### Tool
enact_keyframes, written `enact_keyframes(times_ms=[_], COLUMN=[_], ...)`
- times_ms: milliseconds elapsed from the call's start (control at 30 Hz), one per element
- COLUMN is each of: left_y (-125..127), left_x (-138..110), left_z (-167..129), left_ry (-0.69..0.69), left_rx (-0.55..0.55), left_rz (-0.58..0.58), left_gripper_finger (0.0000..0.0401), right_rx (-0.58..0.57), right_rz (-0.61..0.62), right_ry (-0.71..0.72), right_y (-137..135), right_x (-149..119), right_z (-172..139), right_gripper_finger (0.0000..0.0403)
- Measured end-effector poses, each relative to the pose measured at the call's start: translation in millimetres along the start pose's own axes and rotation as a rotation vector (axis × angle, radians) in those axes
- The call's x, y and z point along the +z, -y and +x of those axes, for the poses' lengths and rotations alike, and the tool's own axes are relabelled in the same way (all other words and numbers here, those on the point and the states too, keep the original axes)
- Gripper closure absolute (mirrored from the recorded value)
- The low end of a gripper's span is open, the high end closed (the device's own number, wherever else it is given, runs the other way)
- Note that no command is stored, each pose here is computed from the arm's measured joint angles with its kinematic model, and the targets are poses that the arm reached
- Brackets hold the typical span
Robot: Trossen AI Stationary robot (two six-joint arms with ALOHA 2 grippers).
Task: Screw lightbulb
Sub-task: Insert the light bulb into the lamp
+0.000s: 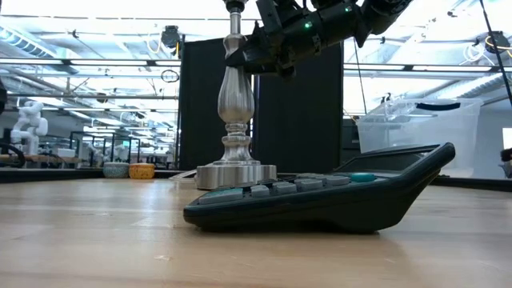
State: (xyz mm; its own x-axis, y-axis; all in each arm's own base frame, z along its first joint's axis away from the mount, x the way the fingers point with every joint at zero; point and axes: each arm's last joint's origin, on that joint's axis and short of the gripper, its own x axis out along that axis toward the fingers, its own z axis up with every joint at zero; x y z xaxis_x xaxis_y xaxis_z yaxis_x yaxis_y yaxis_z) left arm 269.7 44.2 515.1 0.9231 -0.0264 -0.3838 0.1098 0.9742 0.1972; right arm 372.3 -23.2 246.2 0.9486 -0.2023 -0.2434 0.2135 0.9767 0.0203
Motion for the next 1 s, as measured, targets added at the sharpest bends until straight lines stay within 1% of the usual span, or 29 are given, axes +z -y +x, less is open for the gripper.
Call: enact_keyframes(times_ms=[67, 133, 200, 300, 500, 600, 667, 767, 933, 1000], left_y=[2.2, 5.9, 9.8, 16.5, 27.5, 26.3, 24.3, 17.7, 7.5, 6.4], left_x=[3.5, 1.4, -5.7, -27.1, -72.8, -88.7, -98.5, -106.2, -112.2, -115.0], left_z=[-16.8, -31.5, -39.8, -40.5, -26.9, -15.3, -6.2, 7.8, 28.2, 35.6], left_ry=[0.059, 0.107, 0.151, 0.201, 0.371, 0.444, 0.470, 0.508, 0.490, 0.472], left_rx=[0.027, 0.042, 0.055, 0.068, 0.111, 0.133, 0.127, 0.108, 0.111, 0.093], left_rz=[0.012, 0.018, 0.023, 0.016, 0.006, -0.033, -0.066, -0.100, -0.130, -0.135], left_gripper_finger=[0.0250, 0.0256, 0.0260, 0.0261, 0.0256, 0.0255, 0.0255, 0.0255, 0.0255, 0.0255], right_rx=[0.000, 0.000, 0.000, 0.000, -0.001, -0.001, -0.001, -0.001, 0.000, -0.001], right_rz=[-0.001, -0.001, 0.000, 0.000, 0.002, 0.004, 0.004, 0.001, -0.010, -0.011], right_ry=[0.000, 0.000, 0.002, 0.005, 0.006, 0.006, 0.006, 0.006, 0.007, 0.007], right_y=[0.0, 0.0, 0.0, 0.0, 0.1, 0.1, 0.1, 0.1, 0.1, 0.1], right_x=[0.0, 0.0, 0.1, 0.3, 0.2, 0.2, 0.2, 0.3, 0.2, 0.1], right_z=[0.0, 0.0, 0.0, 0.2, 0.2, 0.2, 0.1, 0.2, 0.2, 0.2], right_gripper_finger=[0.0264, 0.0264, 0.0264, 0.0264, 0.0264, 0.0264, 0.0264, 0.0264, 0.0264, 0.0264])
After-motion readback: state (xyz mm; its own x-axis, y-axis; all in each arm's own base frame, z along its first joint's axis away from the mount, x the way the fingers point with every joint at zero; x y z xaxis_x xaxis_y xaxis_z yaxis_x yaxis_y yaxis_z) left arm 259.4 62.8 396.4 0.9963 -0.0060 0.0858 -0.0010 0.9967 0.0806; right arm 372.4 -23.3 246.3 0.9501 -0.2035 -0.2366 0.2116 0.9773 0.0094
